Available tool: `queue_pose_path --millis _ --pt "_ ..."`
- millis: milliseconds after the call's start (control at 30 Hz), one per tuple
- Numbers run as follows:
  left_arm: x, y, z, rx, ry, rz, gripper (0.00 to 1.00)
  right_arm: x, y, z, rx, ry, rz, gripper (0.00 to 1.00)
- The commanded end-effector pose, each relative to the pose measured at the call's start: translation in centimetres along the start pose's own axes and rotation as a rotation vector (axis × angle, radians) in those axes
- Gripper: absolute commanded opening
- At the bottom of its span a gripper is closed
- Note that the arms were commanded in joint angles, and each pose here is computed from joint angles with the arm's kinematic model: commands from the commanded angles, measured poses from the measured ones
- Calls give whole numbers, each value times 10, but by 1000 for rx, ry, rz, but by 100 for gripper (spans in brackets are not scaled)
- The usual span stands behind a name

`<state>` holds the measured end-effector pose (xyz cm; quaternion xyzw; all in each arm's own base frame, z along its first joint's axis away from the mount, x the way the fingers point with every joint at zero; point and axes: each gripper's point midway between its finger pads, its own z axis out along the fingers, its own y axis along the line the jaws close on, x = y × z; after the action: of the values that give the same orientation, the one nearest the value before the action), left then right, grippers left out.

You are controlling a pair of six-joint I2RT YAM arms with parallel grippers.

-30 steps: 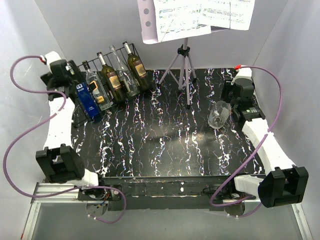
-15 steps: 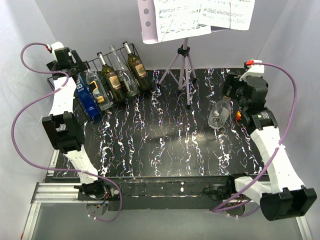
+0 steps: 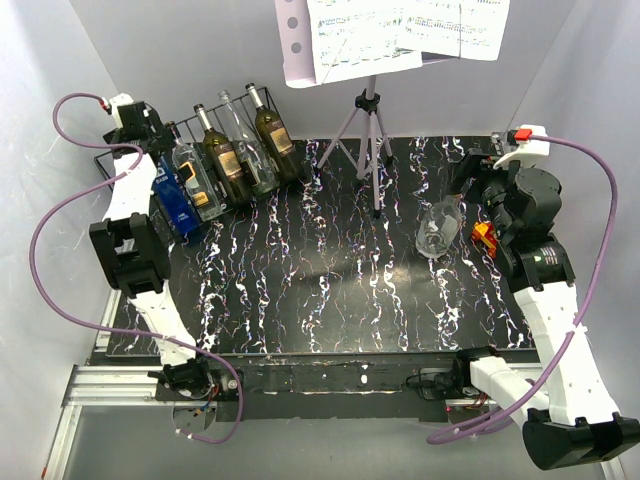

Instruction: Take the wine bottle off the wine rack

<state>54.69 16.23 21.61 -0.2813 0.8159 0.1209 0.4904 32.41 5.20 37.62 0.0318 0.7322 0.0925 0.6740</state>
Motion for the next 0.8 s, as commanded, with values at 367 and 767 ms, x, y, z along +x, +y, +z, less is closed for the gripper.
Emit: queue_pose_path --millis 367,767 --pt "-9 -5 14 0 -36 1 55 -42 21 -22 -99 -95 43 84" --pt "-68 -14 -44 119 -181 74 0 -41 26 -24 -127 -93 46 84"
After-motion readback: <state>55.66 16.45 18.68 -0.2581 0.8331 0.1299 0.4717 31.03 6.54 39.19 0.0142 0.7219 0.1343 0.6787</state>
